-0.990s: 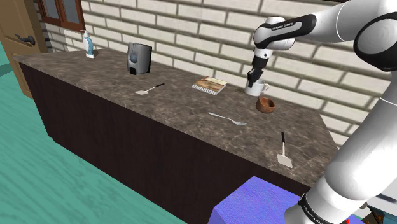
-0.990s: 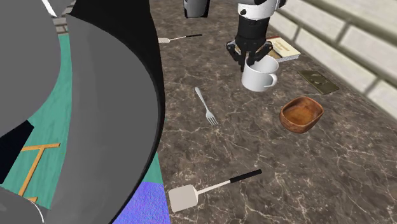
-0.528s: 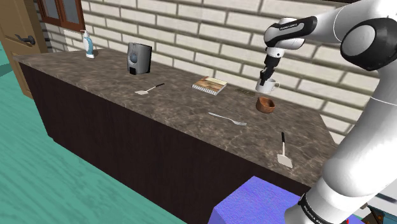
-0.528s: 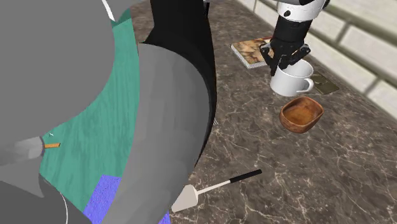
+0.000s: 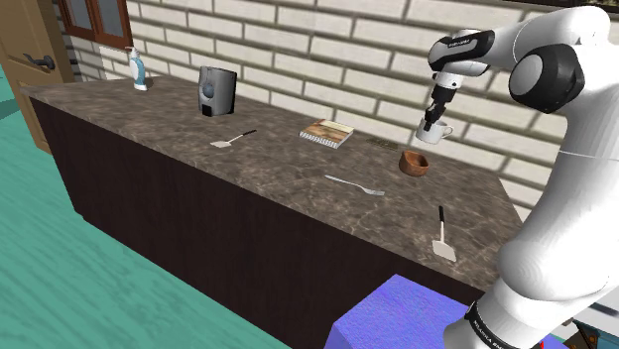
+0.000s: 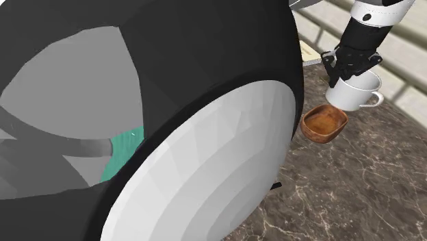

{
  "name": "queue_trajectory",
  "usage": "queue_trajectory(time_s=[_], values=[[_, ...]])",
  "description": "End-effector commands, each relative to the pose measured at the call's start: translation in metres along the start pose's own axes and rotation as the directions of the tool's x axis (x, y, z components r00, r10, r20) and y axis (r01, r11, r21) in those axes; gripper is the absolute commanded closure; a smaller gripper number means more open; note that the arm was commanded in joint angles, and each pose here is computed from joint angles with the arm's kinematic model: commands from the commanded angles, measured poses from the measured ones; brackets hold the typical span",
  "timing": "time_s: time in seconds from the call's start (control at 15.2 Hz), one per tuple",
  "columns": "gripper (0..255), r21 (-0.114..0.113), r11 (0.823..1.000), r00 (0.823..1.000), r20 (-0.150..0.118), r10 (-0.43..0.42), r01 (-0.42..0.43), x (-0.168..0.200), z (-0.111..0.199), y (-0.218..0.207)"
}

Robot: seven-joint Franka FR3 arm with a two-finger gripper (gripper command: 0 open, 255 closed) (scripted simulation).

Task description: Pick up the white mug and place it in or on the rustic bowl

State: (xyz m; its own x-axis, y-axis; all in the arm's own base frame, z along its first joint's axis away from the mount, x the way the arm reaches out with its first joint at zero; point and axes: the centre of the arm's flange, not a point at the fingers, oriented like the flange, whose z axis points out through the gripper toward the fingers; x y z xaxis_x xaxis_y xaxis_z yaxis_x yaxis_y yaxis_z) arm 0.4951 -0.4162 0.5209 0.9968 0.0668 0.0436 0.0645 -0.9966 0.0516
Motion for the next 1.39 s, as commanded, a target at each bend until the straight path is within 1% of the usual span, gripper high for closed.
queue_trajectory(time_s=[0.0, 1.06, 1.32], values=[[255, 0.0, 1.0, 1.0, 0.0, -0.002, 0.002, -0.001, 0.007, 0.004], [255, 0.0, 1.0, 1.0, 0.0, -0.002, 0.002, -0.005, 0.091, 0.0], [255, 0.0, 1.0, 1.0, 0.0, -0.002, 0.002, -0.005, 0.091, 0.0]])
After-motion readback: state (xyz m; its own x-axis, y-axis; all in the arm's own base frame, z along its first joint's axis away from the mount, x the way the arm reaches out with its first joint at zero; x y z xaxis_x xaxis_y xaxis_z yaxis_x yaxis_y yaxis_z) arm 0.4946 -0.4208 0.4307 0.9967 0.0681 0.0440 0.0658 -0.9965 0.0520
